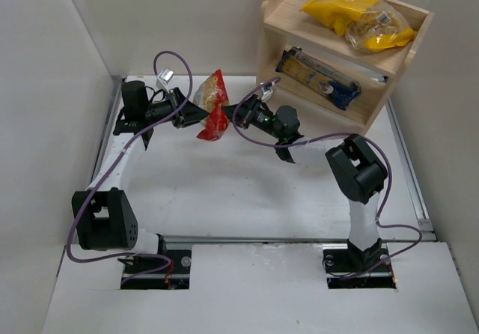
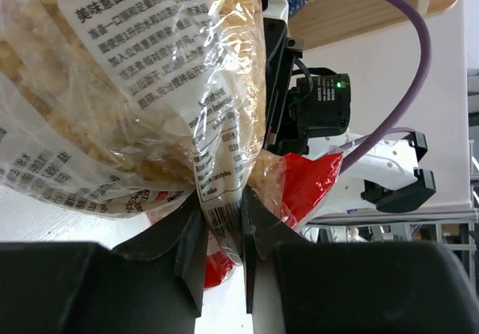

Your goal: Place and organize the pasta boxes and bags onto the shelf

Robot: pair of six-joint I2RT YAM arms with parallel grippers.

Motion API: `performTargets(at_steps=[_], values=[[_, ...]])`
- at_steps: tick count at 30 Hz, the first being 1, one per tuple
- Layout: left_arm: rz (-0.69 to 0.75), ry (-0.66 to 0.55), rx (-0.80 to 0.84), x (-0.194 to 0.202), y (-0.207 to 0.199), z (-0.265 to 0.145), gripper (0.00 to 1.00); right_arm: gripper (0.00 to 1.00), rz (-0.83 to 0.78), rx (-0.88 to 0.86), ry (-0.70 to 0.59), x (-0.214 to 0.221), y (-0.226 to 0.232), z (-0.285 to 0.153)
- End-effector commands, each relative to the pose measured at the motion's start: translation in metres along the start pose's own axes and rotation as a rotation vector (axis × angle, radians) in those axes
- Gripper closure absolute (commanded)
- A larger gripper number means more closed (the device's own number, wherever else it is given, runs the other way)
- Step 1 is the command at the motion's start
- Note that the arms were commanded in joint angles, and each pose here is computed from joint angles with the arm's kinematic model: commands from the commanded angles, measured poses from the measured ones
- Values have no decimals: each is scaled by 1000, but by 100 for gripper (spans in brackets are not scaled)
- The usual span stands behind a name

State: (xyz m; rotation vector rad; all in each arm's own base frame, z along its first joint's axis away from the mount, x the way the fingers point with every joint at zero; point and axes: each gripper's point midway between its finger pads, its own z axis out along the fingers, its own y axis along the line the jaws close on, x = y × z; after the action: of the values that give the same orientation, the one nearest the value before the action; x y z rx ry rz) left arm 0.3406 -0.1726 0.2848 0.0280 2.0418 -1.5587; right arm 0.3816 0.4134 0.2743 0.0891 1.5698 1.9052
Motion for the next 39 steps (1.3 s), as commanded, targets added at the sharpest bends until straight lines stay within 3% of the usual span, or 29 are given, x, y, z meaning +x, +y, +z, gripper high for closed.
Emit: performTargets(at_steps=[1,6,10,16,20,24,29,32,34,36,38,39], values=[[81,143,169,35,-47,-1,90,100,-112,-233,44,12,98,13],[58,89,123,24,-27,-8,55,100,-308,-112,2,4,104,3],[35,67,101,18,-14,-12,42,100,-505,39,-12,-6,102,-3],[32,21,81,0,-5,-24,39,100,-700,203,-15,-21,91,-15],[40,-33,63,-14,0,-42,38,100,-870,286,-41,-44,109,-25],[42,-107,28,-28,15,-63,38,100,-1067,309,-72,-69,160,-33],[31,-175,-12,-31,31,-82,38,100,-1279,322,-198,-114,257,-52],[26,-190,-21,-25,40,-85,38,100,-1338,335,-206,-128,278,-53],[17,-186,-21,-20,44,-83,38,100,-1328,358,-150,-124,263,-52],[17,-185,-21,-17,43,-83,38,97,-1280,408,19,-101,216,-53],[24,-189,-21,-16,42,-85,38,76,-1197,485,267,-65,151,-64],[27,-194,-24,-17,42,-86,38,61,-1148,553,399,-47,110,-76]])
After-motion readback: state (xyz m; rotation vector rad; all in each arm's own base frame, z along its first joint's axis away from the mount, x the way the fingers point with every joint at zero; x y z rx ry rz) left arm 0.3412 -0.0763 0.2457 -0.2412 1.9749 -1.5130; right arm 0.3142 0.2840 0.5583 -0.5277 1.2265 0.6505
